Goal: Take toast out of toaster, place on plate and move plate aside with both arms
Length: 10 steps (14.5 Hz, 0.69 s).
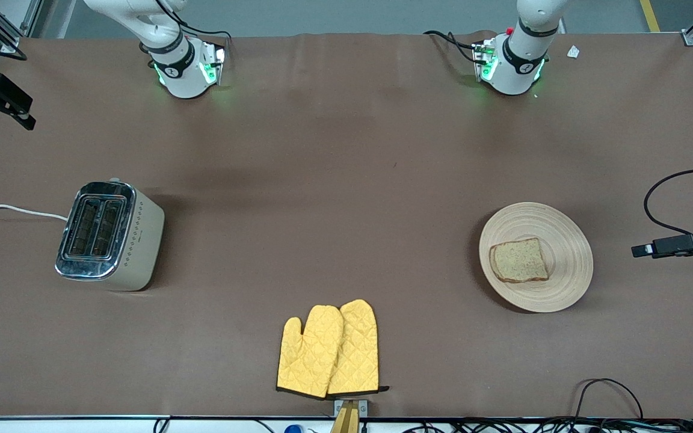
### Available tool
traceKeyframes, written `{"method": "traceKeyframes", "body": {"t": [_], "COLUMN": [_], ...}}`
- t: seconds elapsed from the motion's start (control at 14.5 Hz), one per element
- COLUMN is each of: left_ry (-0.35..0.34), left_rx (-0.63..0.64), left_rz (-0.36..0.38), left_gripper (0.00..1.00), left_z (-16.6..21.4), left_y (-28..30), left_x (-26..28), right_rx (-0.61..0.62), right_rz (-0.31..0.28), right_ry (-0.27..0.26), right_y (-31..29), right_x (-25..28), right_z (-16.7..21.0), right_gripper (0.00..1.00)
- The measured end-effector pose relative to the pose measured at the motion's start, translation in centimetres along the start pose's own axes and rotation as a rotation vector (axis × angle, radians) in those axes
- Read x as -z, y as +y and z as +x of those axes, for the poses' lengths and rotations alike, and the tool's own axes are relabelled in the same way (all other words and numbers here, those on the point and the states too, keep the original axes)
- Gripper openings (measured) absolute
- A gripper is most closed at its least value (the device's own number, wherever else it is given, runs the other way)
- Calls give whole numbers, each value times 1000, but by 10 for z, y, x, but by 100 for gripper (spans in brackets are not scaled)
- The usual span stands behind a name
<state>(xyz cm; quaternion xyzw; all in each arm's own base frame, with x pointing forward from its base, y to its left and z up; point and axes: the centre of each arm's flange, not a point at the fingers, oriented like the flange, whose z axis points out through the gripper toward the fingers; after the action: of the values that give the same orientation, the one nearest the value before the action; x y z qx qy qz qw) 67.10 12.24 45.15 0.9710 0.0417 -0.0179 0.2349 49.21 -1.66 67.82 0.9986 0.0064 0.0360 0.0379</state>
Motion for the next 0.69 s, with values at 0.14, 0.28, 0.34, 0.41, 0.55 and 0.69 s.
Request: {"method": "traceKeyframes", "body": {"t": [0.14,0.28,0.34,0.41,0.55,0.69], "left_ry": [21,14,11,17,29,45], "left_rx": [13,30,28,22,4,-11], "left_rz": [135,220,263,308,385,439], "left_gripper": [100,100,100,100,100,100], "left_z": [-13,-33,-42,-50,-68,-87], "left_y": [80,139,158,175,205,229], "left_x": [18,25,27,30,39,53], "right_rx": [1,2,2,2,1,1], "right_rz": [0,0,1,1,2,2], "right_ry": [1,0,0,0,-1,-2], "right_y": [-1,-1,-1,-1,-1,-1], "right_x": [1,1,1,0,0,0], "right_z": [0,0,0,0,0,0], "right_gripper": [100,100,100,100,100,100]}}
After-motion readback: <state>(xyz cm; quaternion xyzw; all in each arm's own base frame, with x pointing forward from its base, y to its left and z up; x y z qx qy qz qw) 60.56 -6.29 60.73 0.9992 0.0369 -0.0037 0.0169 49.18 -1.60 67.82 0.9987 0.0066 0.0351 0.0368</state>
